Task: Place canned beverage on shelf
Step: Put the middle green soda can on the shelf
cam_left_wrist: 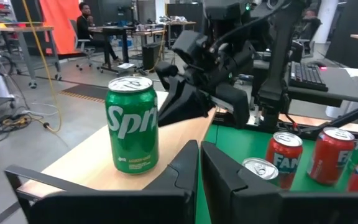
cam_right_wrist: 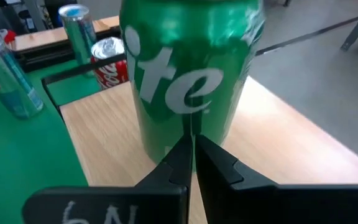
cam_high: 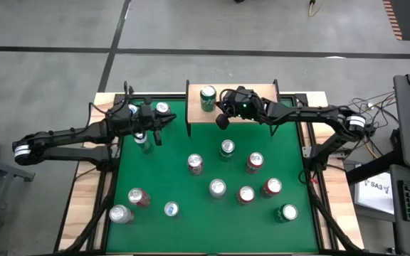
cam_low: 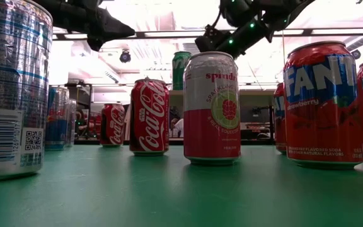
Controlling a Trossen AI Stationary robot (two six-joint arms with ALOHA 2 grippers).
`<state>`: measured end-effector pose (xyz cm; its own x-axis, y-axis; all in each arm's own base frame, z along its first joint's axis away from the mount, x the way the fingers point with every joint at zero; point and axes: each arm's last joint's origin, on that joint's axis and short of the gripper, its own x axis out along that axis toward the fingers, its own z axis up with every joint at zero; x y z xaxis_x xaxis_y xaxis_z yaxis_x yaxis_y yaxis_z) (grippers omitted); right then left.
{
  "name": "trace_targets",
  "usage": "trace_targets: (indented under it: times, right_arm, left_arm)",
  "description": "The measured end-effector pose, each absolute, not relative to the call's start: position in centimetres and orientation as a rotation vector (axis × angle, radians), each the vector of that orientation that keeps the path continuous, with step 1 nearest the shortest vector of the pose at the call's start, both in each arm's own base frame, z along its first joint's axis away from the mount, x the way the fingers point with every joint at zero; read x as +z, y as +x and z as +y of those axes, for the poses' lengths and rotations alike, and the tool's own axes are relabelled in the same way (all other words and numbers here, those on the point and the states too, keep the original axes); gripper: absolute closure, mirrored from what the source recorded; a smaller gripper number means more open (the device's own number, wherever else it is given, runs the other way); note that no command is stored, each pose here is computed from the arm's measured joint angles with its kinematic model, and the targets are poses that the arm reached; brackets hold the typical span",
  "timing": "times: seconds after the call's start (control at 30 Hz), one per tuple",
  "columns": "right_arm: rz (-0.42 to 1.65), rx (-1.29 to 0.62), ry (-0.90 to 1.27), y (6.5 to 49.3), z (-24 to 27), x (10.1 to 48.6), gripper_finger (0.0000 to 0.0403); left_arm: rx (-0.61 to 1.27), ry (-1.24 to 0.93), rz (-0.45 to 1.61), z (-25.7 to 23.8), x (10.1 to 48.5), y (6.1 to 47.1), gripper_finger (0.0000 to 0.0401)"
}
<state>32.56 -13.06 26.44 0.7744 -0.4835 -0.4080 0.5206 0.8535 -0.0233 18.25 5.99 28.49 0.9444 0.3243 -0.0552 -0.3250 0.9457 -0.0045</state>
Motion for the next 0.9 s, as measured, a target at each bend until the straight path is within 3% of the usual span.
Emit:
trace_targets:
  times: [0.6, 0.9]
  right_arm:
    - [0.453, -0.445, 0.099, 35.7, -13.2, 24.9, 0.039]
    - [0.317, -0.411, 0.05, 36.8, -12.1, 25.9, 0.039]
  left_arm:
    - [0.332, -0.006, 0.057, 6.0, 28.5, 18.3, 0.0401]
    - [0.333, 0.001, 0.047, 6.0, 28.6, 18.3, 0.0401]
